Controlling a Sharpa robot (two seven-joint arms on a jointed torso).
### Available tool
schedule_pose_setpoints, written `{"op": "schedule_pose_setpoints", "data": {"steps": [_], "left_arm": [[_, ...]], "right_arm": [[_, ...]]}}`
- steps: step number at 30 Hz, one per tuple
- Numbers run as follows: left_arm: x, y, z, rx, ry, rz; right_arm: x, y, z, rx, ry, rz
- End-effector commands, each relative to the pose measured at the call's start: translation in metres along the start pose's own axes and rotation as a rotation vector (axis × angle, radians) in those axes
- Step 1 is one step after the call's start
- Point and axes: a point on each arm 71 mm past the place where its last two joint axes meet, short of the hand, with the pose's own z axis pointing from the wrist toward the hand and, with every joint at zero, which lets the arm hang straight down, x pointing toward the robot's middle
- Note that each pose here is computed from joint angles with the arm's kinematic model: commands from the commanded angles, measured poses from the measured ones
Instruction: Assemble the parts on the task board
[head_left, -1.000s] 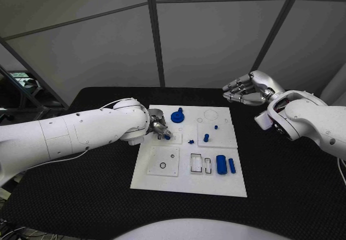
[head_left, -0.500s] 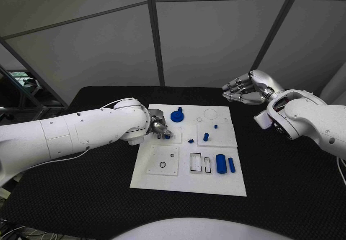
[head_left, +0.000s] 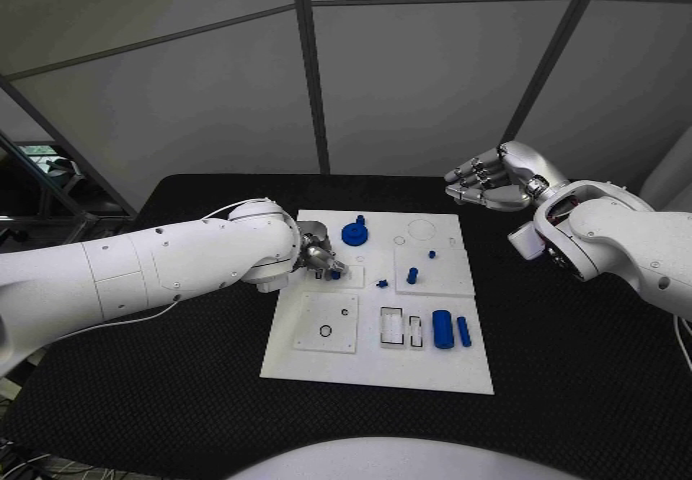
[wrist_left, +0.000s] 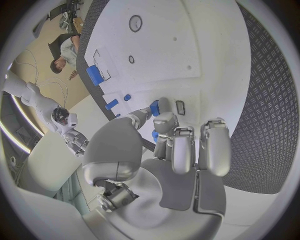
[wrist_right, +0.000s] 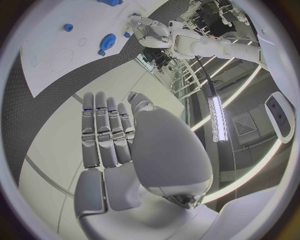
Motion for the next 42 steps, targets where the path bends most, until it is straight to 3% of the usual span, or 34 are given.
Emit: {"op": "schedule_pose_setpoints", "data": {"steps": [1, 36, 42], "left_arm": [[-0.0008, 0.001, 0.0006, -0.007, 0.001, 0.001], [-0.0039, 0.0056, -0.0027, -0.007, -0.013, -0.033], [-0.0147, 0.0042, -0.0089, 0.004, -0.019, -0.038]], "right_arm": [[0.0, 0.001, 0.0, -0.003, 0.005, 0.002], [0.0, 0.0, 0.001, 0.001, 0.009, 0.003], [-0.001, -0.001, 0.001, 0.004, 0.007, 0.002]]}}
